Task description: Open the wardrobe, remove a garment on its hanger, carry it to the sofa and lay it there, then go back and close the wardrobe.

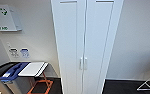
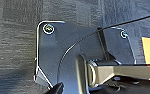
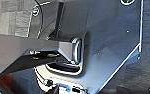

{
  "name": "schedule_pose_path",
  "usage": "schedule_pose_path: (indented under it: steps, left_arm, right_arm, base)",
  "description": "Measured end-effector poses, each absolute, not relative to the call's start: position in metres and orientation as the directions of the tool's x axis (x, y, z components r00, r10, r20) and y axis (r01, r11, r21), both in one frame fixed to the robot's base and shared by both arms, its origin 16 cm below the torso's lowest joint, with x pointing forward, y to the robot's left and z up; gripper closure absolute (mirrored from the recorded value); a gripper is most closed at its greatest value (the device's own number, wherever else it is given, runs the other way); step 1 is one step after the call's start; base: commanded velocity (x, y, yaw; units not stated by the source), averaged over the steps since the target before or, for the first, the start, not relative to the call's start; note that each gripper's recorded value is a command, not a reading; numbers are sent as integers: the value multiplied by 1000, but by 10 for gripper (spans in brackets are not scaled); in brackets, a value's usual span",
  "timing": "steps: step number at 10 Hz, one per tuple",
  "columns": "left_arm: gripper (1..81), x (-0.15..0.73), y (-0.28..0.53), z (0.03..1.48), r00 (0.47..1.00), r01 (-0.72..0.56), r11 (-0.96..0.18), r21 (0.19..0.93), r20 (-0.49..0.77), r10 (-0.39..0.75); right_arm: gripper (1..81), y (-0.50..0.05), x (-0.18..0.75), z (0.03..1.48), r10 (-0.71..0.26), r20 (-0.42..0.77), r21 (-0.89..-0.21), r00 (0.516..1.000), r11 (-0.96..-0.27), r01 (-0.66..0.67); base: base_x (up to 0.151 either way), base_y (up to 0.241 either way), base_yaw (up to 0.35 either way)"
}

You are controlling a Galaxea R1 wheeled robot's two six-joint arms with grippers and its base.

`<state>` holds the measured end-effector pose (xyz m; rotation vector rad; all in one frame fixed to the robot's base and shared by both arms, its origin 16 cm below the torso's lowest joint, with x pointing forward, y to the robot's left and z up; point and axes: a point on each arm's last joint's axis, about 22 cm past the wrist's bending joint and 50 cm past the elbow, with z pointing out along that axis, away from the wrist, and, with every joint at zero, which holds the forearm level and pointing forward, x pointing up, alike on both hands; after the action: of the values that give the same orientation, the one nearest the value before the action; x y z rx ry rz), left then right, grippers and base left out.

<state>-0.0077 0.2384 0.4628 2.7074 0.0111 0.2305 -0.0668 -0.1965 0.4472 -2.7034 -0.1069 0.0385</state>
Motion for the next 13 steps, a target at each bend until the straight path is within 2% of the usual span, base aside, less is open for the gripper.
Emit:
schedule_pose_path:
  steps: [13]
  left_arm:
    - [10, 0, 238, 463, 984, -34, -911, 411, 173, 41]
  right_arm:
    - [10, -191, -63, 447, 75, 1, -427, 997, -902, 68]
  base:
    - [95, 0, 0]
